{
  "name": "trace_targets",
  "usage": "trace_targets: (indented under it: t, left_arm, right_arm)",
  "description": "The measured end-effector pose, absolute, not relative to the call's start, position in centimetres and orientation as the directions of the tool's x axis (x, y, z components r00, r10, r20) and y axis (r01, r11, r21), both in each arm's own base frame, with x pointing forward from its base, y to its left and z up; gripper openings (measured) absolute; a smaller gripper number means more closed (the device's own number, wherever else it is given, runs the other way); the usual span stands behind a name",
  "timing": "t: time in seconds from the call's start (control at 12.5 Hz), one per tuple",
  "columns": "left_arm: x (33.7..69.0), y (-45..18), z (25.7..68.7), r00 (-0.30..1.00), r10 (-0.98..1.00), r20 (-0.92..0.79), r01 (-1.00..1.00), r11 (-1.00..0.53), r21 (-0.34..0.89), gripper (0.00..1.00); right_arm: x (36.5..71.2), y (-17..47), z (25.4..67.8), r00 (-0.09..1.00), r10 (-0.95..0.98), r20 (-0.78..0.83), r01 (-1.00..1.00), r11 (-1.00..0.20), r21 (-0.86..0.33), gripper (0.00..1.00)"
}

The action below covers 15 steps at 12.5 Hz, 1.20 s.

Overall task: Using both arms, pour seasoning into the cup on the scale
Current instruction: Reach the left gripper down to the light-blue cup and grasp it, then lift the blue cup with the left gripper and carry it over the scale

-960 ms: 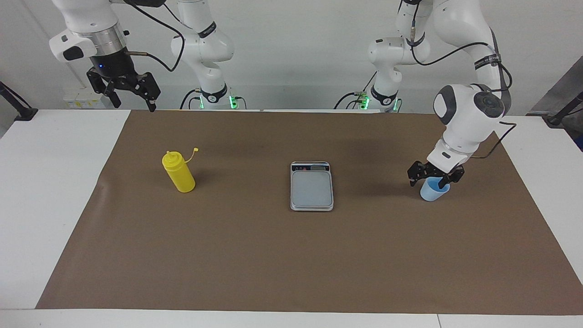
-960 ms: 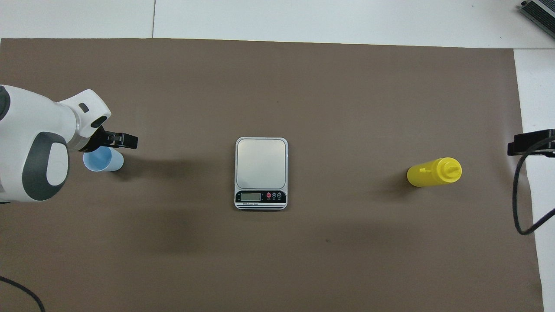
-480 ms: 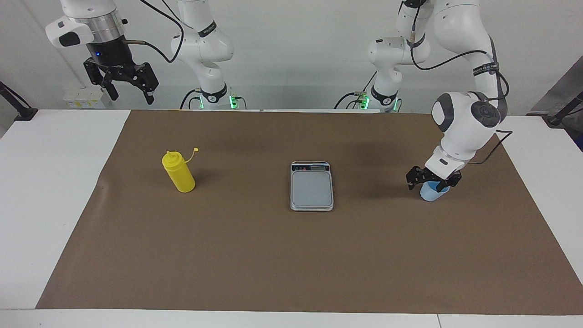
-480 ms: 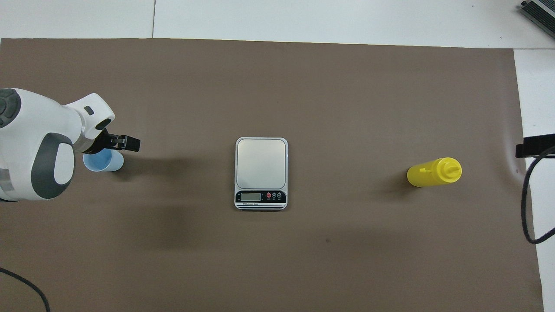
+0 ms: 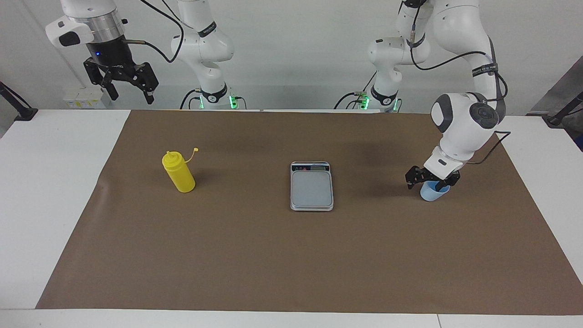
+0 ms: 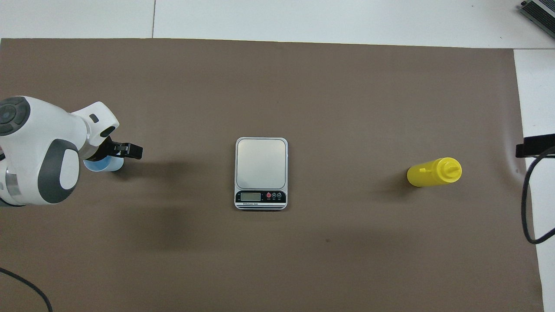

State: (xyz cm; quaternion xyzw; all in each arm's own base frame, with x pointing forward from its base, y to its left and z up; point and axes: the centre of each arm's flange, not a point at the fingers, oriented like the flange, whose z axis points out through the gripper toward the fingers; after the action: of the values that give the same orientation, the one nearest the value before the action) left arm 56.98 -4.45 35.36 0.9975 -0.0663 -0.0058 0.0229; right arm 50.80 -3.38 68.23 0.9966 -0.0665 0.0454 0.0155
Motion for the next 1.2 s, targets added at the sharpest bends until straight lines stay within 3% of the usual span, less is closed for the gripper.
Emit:
trace_targets:
  t: [0.16, 0.4, 0.72, 1.2]
  left_arm:
    - [56.59, -4.41, 34.67, 0.991, -0.132, -0.016, -0.131, -0.990, 0.046, 1.00]
    - [56.49, -4.37, 34.45, 0.991, -0.131, -0.010, -0.131, -0.990, 0.046, 0.92]
    - [56.51, -4.14, 34.72, 0.992, -0.128, -0.005, -0.128, -0.991, 0.045, 0.60]
    - [56.53, -3.99, 35.06, 0.990, -0.141, 0.001, -0.141, -0.989, 0.044, 0.37]
  right_arm:
    - [50.80, -3.38, 68.23, 0.987, -0.131, 0.093, -0.134, -0.991, 0.025, 1.00]
    - [50.80, -3.38, 68.23, 0.987, -0.131, 0.093, -0.134, -0.991, 0.025, 1.00]
    - [50.80, -3.38, 68.23, 0.987, -0.131, 0.093, -0.134, -0.991, 0.025, 1.00]
    - [50.80, -3.38, 68.23, 0.987, -0.131, 0.093, -0.134, -0.991, 0.025, 1.00]
